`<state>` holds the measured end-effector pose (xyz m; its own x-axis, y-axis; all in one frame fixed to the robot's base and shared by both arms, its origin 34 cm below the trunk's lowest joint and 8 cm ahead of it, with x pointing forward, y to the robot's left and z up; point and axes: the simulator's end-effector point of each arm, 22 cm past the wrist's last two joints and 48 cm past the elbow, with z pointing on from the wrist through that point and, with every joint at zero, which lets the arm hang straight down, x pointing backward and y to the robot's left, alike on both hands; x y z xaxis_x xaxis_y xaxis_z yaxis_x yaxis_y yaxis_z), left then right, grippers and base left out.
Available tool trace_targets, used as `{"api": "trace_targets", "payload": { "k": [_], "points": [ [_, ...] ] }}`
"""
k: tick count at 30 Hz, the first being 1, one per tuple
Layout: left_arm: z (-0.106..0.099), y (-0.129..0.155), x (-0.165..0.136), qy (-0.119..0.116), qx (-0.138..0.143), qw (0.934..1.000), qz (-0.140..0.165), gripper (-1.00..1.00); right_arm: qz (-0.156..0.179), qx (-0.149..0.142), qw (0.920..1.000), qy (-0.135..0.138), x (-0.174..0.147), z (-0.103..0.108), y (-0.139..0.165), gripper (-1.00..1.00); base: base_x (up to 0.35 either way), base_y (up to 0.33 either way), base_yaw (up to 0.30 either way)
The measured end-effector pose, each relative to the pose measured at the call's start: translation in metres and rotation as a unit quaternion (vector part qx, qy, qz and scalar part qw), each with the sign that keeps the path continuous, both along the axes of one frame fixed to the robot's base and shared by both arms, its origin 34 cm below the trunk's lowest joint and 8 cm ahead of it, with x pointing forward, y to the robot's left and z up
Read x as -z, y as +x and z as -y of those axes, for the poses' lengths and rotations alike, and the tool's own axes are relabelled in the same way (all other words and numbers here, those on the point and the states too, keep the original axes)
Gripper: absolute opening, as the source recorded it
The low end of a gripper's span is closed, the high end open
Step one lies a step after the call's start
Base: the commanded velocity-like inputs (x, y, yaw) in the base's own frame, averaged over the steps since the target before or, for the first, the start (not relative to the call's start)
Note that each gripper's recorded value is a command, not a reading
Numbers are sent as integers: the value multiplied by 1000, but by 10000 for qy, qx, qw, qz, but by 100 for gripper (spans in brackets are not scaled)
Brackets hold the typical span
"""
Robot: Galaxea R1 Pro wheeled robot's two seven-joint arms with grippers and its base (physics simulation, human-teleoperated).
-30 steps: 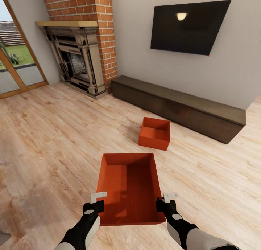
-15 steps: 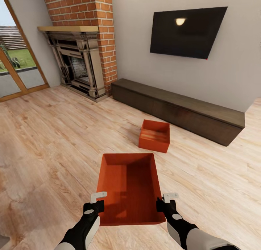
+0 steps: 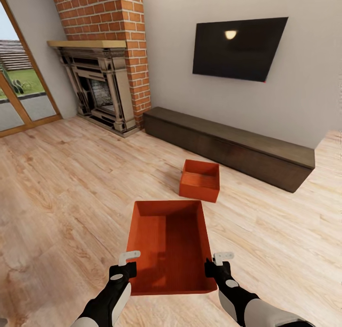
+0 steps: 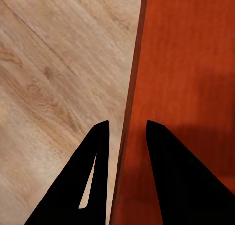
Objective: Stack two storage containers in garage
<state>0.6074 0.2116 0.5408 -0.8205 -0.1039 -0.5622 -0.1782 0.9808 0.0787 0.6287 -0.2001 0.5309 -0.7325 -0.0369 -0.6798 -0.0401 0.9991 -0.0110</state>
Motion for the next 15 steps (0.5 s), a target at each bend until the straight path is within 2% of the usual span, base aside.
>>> {"api": "trace_targets", "payload": {
  "k": [15],
  "points": [
    [0,7,-11,1,7,9999,124,-100,121,4,9999,1,-12,0,7,-100,0,0,-96]
  ]
}}
